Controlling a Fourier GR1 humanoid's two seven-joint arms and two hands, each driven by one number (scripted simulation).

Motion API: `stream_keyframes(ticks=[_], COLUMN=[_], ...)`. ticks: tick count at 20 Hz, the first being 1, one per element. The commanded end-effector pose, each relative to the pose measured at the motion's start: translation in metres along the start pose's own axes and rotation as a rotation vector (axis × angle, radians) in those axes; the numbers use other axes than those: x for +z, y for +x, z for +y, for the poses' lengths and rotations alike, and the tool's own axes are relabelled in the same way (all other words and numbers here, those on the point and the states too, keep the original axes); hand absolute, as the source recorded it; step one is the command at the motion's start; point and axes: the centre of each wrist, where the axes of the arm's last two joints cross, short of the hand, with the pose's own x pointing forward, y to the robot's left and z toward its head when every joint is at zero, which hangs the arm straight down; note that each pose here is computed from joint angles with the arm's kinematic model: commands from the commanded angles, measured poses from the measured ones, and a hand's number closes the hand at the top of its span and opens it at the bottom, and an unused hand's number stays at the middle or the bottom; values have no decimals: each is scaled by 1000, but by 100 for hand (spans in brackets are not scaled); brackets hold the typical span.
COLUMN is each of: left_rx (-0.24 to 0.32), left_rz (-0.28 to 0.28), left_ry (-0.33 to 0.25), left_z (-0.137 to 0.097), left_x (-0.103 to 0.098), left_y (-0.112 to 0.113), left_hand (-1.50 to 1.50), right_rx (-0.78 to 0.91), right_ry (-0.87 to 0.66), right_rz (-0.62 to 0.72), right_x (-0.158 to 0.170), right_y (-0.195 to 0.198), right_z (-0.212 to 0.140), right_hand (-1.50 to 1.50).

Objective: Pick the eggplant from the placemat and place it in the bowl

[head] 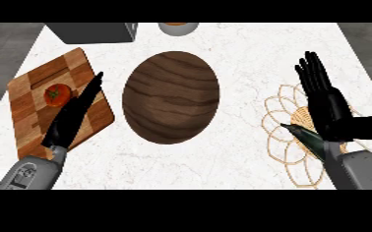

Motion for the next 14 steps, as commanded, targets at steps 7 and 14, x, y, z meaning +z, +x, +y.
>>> stream_keyframes(ticks=[7,14], left_rx=[198,292], left_rz=[-226,-286], left_ry=[203,360], left_z=[25,77], left_x=[-16,4], left_y=[43,16], left_hand=[0,0], right_rx=[185,7], right_ry=[902,1018], right_rz=[-152,-144], right_x=[-5,68], right_y=[57,27], right_z=[52,-28], right_hand=[-150,-150])
